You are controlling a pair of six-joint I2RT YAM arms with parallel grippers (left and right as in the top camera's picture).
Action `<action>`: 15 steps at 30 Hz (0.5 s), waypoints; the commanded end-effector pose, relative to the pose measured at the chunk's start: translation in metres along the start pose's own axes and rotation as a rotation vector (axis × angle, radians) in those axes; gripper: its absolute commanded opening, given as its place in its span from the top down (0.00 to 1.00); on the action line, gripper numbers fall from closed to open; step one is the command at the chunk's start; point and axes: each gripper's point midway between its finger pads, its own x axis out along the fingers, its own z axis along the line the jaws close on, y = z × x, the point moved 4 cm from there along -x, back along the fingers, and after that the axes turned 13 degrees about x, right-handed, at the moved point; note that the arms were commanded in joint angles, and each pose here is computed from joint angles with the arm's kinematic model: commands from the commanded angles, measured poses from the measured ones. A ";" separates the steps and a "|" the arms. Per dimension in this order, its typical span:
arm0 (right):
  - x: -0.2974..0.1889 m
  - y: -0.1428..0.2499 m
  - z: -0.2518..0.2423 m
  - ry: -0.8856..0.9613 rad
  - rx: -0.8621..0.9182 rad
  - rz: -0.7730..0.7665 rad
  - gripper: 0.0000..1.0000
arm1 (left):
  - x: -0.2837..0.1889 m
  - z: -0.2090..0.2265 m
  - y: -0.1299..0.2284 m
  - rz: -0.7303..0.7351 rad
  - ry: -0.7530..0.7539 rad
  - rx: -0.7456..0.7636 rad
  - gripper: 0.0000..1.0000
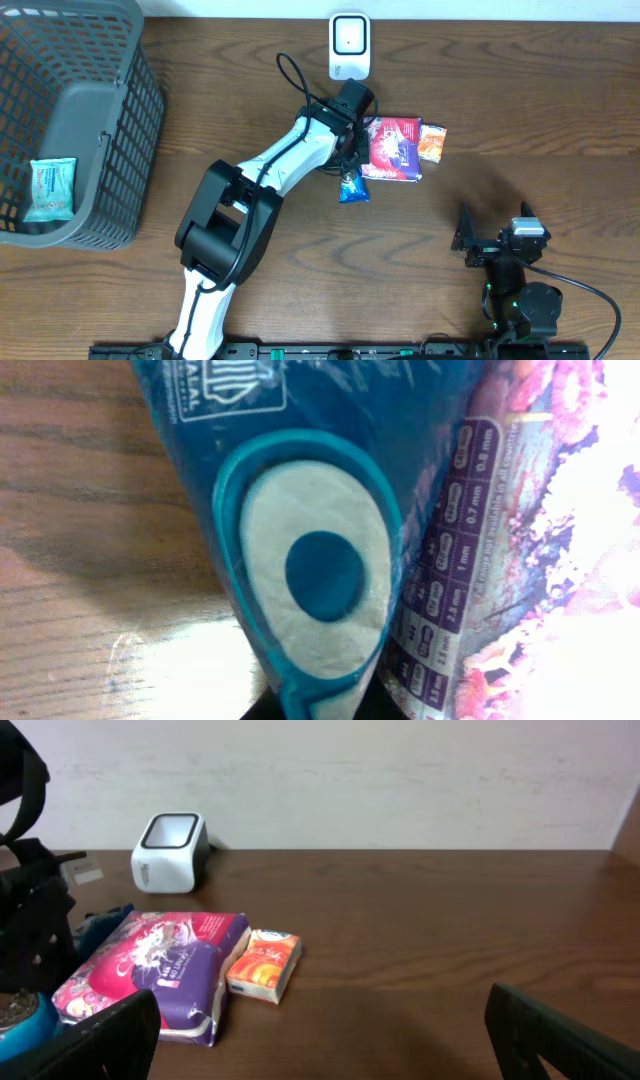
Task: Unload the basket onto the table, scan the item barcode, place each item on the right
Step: 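Carry the Oreo pack to the scanner with the left gripper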
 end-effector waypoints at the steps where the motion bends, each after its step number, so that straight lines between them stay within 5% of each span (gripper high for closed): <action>1: 0.000 0.001 0.002 -0.012 0.014 0.003 0.01 | -0.027 0.017 -0.022 -0.099 -0.119 0.040 0.92; 6: 0.000 0.001 0.002 -0.012 0.014 0.003 0.01 | -0.035 0.054 -0.025 -0.129 -0.340 0.018 0.92; 15: 0.000 0.001 0.002 -0.012 0.014 0.003 0.01 | -0.032 0.044 -0.024 -0.103 -0.239 0.014 0.83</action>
